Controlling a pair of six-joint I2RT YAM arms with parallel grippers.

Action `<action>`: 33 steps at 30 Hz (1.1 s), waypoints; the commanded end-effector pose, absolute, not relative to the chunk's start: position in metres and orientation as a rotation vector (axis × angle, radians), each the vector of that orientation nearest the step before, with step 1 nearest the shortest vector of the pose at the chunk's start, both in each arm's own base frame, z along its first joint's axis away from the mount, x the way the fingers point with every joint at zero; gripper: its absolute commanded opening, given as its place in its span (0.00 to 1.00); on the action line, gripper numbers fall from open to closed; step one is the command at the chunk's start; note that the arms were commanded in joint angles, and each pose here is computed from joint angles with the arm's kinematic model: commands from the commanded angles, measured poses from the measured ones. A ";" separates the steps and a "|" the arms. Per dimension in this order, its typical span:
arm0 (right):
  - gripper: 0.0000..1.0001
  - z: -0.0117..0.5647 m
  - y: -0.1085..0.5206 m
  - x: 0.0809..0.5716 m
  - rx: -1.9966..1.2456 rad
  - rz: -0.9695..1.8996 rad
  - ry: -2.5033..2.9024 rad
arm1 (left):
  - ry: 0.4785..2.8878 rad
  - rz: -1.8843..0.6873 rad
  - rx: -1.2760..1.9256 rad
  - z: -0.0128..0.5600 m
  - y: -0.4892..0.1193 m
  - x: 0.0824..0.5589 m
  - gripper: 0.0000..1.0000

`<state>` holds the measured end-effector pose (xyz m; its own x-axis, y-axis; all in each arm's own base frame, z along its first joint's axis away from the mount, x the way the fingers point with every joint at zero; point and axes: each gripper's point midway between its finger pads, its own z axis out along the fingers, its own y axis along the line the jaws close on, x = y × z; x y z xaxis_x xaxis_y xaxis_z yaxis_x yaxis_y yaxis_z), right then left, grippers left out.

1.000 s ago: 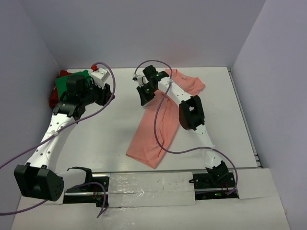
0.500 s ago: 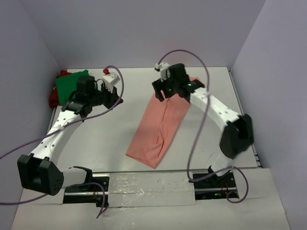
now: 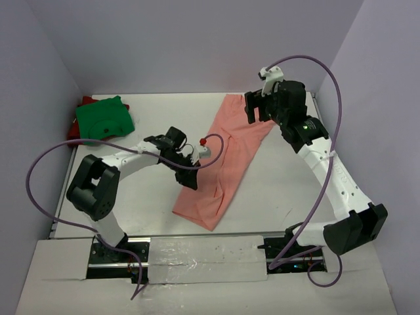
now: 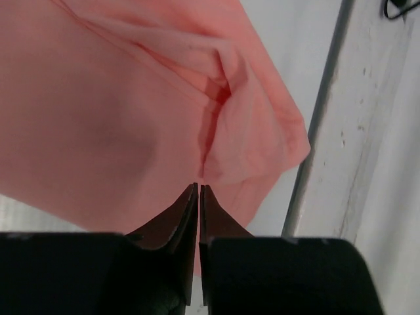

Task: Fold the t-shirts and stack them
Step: Rotate the tshirt 90 degrees

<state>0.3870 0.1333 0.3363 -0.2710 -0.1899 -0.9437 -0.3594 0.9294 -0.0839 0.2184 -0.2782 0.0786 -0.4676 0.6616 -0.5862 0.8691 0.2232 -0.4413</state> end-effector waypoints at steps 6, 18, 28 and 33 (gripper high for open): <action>0.88 0.324 0.105 0.375 -0.324 0.202 1.903 | 2.201 -1.336 1.557 0.068 -0.272 0.176 0.21; 0.87 0.319 0.106 0.377 -0.339 0.205 1.919 | 2.164 -1.432 1.594 0.058 -0.292 0.173 0.59; 0.86 0.316 0.110 0.376 -0.359 0.231 1.919 | 2.184 -1.392 1.596 0.049 -0.306 0.185 0.59; 0.86 0.322 0.106 0.376 -0.345 0.212 1.906 | 2.198 -1.412 1.606 0.046 -0.307 0.183 0.47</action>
